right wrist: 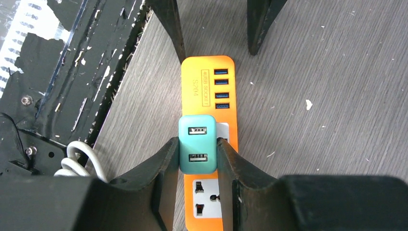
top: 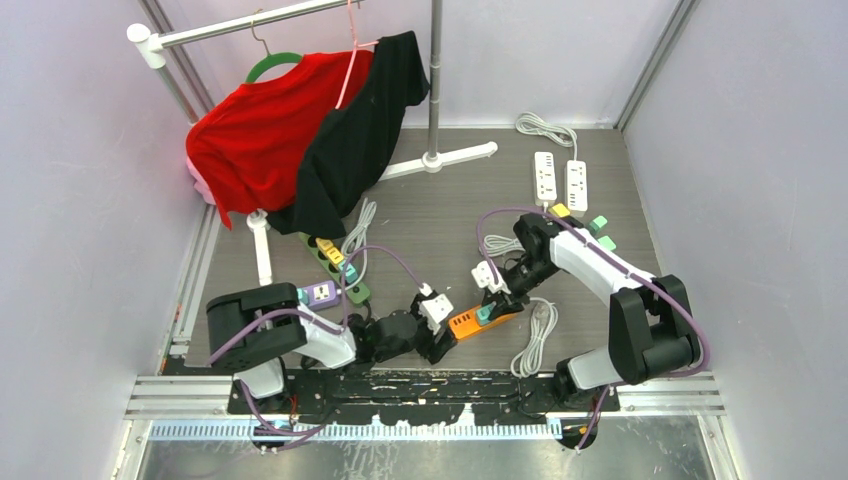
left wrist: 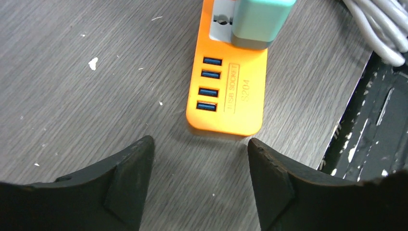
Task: Pull the plug off the socket
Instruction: Remove the plug from the socket.
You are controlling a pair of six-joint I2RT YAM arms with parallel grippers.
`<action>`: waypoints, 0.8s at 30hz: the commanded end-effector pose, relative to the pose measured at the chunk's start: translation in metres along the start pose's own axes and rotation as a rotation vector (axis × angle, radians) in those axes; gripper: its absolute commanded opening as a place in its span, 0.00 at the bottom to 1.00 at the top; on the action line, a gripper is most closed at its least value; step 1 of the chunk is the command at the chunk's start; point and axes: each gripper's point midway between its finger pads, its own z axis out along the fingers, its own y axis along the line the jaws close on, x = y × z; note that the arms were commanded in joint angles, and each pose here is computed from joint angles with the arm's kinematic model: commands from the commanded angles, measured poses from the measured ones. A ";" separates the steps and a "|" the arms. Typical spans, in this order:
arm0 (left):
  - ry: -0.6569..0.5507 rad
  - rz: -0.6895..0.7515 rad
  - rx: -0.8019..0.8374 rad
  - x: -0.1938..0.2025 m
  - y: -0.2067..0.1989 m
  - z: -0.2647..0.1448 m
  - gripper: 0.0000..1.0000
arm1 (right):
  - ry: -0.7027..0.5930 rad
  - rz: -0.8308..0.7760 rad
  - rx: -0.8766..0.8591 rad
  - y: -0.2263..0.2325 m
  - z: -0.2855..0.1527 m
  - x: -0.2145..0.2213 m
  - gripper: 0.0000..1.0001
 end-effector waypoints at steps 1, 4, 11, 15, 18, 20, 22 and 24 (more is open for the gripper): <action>-0.067 0.111 0.049 -0.012 -0.002 -0.007 0.73 | -0.007 -0.014 -0.022 0.011 0.000 -0.002 0.15; -0.151 0.166 0.085 -0.023 -0.007 -0.008 0.79 | -0.012 -0.026 -0.034 0.014 0.003 -0.002 0.24; -0.294 0.260 0.142 -0.043 -0.020 0.006 0.84 | 0.002 -0.043 -0.052 0.016 0.007 0.000 0.43; -0.316 0.252 0.115 -0.045 -0.018 0.020 0.87 | 0.014 -0.050 -0.055 0.017 0.008 0.002 0.51; -0.311 0.234 0.096 -0.044 -0.016 0.027 0.87 | 0.021 -0.055 -0.057 0.017 0.009 0.003 0.53; -0.310 0.224 0.084 -0.044 -0.015 0.031 0.84 | 0.028 -0.055 -0.056 0.016 0.010 0.004 0.53; -0.309 0.222 0.078 -0.043 -0.015 0.035 0.81 | 0.039 -0.058 -0.055 0.015 0.010 0.005 0.53; -0.311 0.220 0.068 -0.044 -0.014 0.038 0.80 | 0.047 -0.059 -0.055 0.014 0.011 0.006 0.52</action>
